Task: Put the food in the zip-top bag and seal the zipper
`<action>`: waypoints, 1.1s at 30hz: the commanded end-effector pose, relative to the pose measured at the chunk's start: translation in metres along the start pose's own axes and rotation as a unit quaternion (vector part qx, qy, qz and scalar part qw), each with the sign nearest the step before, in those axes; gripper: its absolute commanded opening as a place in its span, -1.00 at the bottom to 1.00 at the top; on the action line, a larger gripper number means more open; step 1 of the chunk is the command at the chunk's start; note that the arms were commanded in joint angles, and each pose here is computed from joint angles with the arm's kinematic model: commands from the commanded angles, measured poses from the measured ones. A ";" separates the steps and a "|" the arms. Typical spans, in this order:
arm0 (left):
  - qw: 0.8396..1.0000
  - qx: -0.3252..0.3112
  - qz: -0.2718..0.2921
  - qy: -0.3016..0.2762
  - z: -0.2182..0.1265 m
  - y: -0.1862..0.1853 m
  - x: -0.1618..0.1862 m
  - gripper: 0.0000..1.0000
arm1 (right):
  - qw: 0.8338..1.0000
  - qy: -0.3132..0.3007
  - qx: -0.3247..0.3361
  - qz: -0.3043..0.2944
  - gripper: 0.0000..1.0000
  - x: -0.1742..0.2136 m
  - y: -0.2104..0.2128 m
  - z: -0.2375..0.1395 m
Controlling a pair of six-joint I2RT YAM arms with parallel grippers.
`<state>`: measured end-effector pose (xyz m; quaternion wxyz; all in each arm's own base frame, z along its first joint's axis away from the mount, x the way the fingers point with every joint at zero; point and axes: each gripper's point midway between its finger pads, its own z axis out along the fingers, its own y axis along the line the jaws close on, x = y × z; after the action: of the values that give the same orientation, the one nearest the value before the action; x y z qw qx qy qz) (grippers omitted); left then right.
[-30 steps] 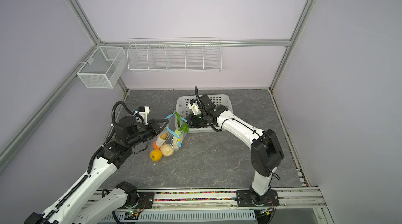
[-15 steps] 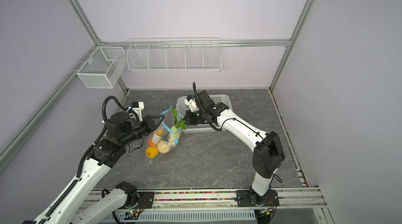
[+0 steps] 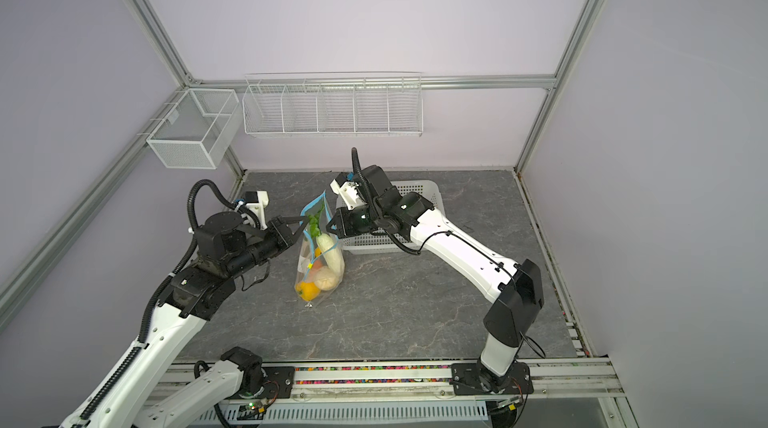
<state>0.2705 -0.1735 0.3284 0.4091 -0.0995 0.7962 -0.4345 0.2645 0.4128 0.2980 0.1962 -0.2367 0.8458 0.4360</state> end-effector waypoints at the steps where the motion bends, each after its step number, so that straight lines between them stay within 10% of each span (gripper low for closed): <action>1: 1.000 0.009 0.006 -0.007 0.003 -0.008 -0.008 -1.00 | 1.000 0.000 -0.002 0.002 -0.86 -0.003 0.005 0.004; 14: 0.987 -0.092 0.104 -0.080 -0.061 -0.004 -0.045 -1.00 | 1.000 -0.002 -0.003 0.028 -0.87 -0.006 -0.008 0.020; 33: 0.998 -0.045 0.029 0.040 0.011 0.036 0.021 -1.00 | 0.995 0.011 0.031 0.090 -0.50 0.016 -0.072 0.038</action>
<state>0.2708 -0.1601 0.2718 0.3775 -0.0846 0.8510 -0.3551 0.2909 0.4107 0.2188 0.1429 -0.1676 0.8809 0.4189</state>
